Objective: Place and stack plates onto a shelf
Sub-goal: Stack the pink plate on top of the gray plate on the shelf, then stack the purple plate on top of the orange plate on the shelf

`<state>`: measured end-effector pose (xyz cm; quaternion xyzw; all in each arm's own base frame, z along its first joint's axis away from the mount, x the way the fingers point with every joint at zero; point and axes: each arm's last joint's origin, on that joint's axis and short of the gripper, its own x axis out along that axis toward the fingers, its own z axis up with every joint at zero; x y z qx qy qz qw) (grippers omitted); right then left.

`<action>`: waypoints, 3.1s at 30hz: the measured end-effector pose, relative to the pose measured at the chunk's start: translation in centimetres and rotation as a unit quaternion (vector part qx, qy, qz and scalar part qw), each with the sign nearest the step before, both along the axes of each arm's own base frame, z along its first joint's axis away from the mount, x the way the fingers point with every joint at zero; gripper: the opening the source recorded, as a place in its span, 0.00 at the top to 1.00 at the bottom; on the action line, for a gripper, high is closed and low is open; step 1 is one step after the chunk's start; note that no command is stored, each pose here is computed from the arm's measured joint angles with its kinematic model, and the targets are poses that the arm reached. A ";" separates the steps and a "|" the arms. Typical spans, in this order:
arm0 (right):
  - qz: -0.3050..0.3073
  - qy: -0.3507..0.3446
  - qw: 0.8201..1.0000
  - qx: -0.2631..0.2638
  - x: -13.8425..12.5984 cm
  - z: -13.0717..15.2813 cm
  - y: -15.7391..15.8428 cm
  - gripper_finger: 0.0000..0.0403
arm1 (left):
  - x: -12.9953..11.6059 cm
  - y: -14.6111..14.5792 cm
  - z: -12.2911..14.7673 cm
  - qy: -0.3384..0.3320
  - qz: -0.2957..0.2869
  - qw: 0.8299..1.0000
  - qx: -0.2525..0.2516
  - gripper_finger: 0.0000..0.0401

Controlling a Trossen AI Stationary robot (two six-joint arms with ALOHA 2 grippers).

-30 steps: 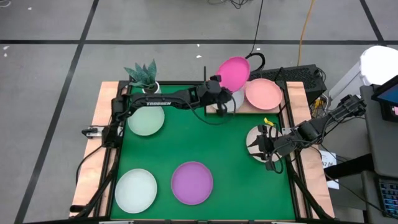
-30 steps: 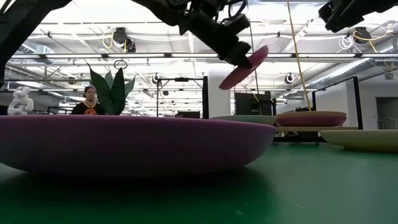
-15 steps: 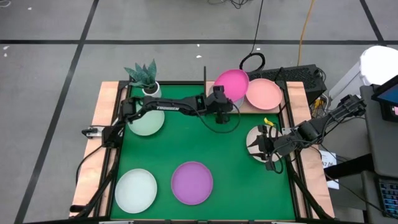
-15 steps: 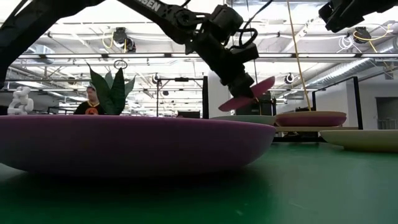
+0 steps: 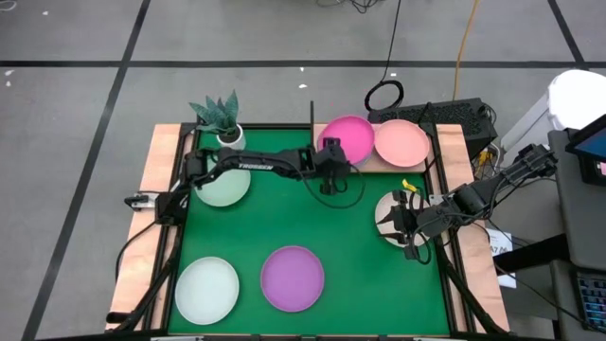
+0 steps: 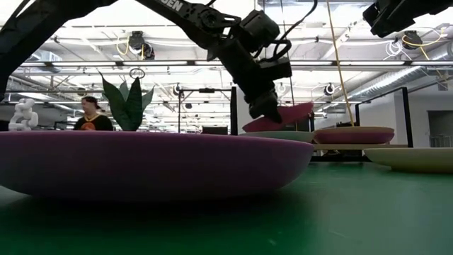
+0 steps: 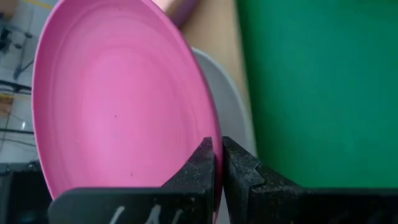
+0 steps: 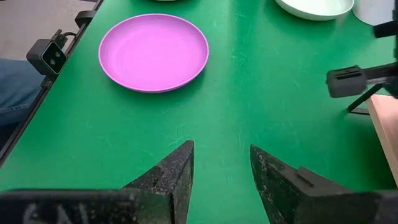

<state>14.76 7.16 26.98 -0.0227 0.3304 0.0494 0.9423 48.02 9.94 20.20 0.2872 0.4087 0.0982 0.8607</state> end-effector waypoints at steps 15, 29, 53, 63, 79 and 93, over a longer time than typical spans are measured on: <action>0.000 0.000 1.000 0.000 0.0 0.0 0.0 0.65 | -0.2 -0.1 -0.2 0.026 -0.019 0.999 0.008 0.92; 0.000 0.002 1.000 -0.001 0.0 0.0 0.0 0.65 | -0.4 -0.2 -0.3 0.047 -0.009 0.998 0.041 0.91; 0.000 0.002 1.000 -0.001 0.0 0.0 0.0 0.65 | -0.4 -0.2 -0.3 0.044 0.001 0.998 0.033 0.83; 0.000 0.002 1.000 -0.001 0.0 0.0 0.0 0.65 | -0.3 -0.1 -0.4 0.035 0.000 0.999 0.022 0.72; -0.003 0.010 1.000 0.000 -0.1 -0.2 -0.1 0.65 | -0.1 -2.2 0.4 0.023 -0.011 0.999 0.020 0.72; -0.015 0.011 1.000 0.011 -0.1 -0.2 -0.1 0.65 | -5.1 -9.6 9.1 0.002 0.007 0.999 -0.048 0.72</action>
